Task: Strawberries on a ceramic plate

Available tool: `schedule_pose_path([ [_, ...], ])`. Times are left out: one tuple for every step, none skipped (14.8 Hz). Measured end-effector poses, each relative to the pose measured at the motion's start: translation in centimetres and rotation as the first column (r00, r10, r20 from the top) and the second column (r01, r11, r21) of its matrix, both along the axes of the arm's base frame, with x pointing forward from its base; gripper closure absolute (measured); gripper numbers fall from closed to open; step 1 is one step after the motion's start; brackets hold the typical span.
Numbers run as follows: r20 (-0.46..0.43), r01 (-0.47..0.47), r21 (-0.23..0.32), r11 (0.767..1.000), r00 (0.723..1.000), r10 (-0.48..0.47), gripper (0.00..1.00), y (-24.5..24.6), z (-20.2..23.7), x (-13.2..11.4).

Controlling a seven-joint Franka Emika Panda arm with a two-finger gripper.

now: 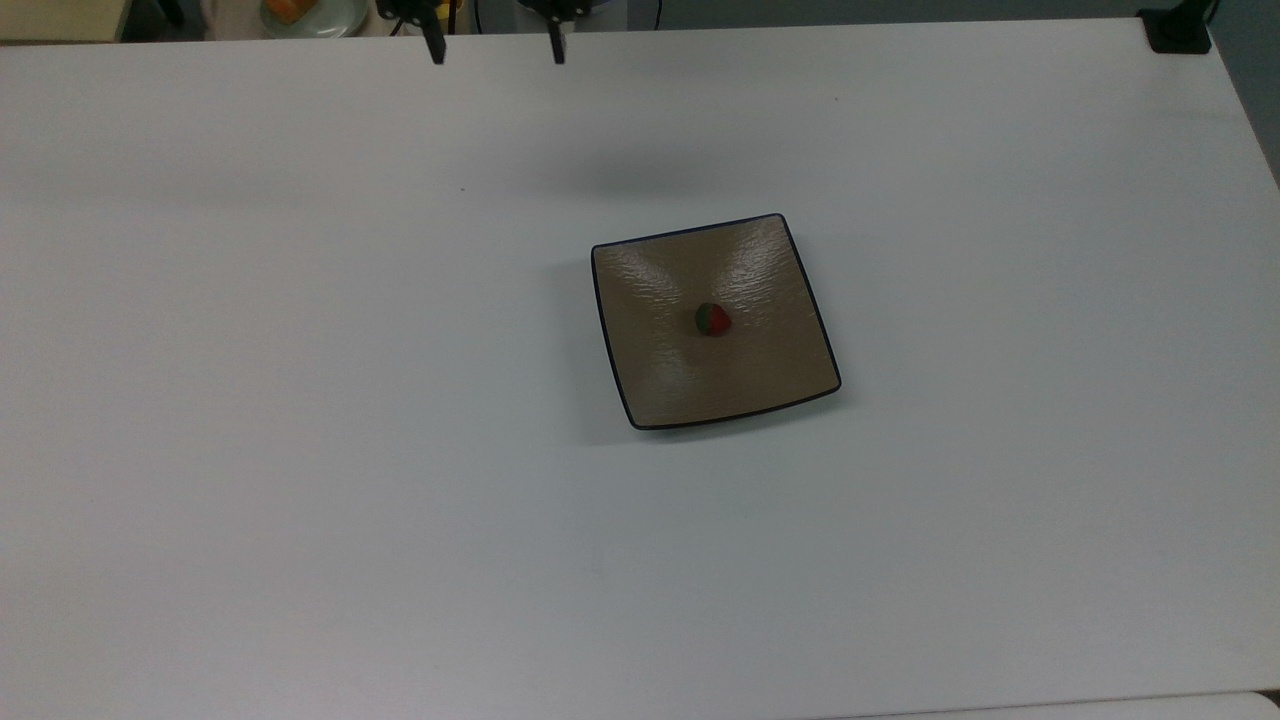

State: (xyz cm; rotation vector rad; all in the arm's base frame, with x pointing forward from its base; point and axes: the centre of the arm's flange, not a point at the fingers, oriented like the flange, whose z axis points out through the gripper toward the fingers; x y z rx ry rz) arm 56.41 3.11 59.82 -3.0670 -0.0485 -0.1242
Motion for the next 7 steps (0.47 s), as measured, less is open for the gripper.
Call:
schedule_pose_path([
  [0.001,-0.013,0.0,1.0,1.0,0.013,0.0,0.8,-0.2,0.0],
  [0.0,-0.023,0.0,1.0,1.0,0.023,0.0,1.3,-0.3,0.0],
  [-0.001,-0.029,0.0,1.0,1.0,0.029,0.0,1.7,-0.4,-0.1],
  [0.0,-0.032,0.0,0.999,0.999,0.032,0.0,1.8,-0.3,-0.1],
  [0.0,-0.032,0.0,0.999,0.999,0.032,0.0,1.8,-0.3,-0.1],
  [0.0,-0.032,0.0,0.999,0.999,0.032,0.0,1.8,-0.3,-0.1],
  [0.0,-0.032,0.0,0.999,0.999,0.032,0.0,1.8,-0.4,-0.1],
])
